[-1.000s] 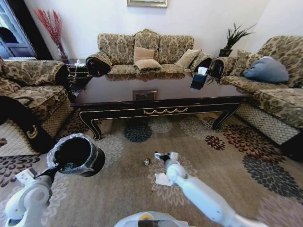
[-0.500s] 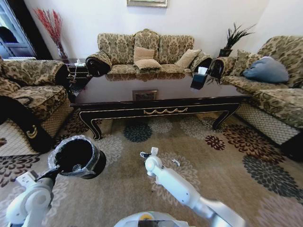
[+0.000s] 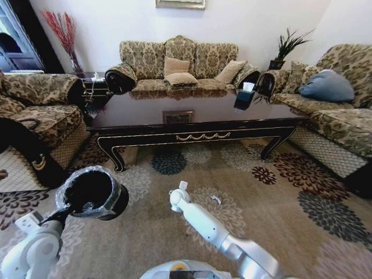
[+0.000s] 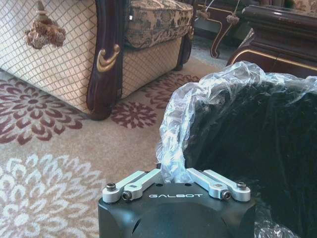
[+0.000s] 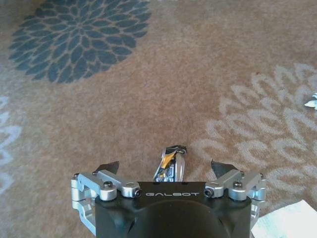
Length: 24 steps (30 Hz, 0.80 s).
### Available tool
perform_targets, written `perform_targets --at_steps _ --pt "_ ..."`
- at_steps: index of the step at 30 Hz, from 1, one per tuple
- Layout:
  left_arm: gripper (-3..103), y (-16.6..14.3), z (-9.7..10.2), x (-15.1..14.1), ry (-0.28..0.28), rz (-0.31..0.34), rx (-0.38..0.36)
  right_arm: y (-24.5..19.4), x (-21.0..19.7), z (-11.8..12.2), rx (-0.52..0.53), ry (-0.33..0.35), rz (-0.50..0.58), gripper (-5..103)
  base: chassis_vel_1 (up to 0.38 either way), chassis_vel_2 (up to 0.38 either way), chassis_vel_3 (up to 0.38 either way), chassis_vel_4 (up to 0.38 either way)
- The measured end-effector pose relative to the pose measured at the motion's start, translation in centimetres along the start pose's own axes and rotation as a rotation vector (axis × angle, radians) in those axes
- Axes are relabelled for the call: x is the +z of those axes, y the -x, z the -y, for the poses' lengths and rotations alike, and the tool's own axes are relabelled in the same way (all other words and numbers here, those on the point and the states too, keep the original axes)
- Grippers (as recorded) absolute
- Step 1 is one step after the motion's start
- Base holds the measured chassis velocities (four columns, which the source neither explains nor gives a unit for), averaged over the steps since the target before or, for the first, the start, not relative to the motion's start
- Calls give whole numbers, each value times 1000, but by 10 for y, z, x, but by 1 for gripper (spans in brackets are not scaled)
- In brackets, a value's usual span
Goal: Move to the front of the table and pick up the trash from the floor, then place it into the trash bin.
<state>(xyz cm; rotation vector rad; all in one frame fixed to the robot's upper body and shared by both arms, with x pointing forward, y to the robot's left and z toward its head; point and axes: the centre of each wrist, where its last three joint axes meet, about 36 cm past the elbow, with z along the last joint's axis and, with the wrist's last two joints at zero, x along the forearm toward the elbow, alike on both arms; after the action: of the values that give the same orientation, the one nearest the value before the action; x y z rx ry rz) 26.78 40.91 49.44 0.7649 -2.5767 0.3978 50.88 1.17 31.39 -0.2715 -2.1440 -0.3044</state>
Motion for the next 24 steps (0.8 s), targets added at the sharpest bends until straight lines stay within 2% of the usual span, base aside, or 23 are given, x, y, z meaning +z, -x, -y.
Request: perform_targets --at_steps 9,15,16,17,21,24 --pt "2 -5 5 0 6 7 15 36 25 7 -2 -37 45 100 0 0 0 0" --pt "2 -6 8 2 6 2 19 52 34 15 -27 -33 43 102 0 0 0 0" --pt "2 -6 8 3 6 1 19 54 34 17 -36 -33 44 97 0 0 0 0" --pt "2 -6 8 3 6 1 19 54 34 17 -36 -33 44 97 0 0 0 0" --pt "2 -6 10 6 6 -4 21 56 39 22 -84 -40 41 77 0 0 0 0" --pt "2 -6 11 6 6 -3 22 54 41 21 -97 -46 38 71 0 0 0 0"
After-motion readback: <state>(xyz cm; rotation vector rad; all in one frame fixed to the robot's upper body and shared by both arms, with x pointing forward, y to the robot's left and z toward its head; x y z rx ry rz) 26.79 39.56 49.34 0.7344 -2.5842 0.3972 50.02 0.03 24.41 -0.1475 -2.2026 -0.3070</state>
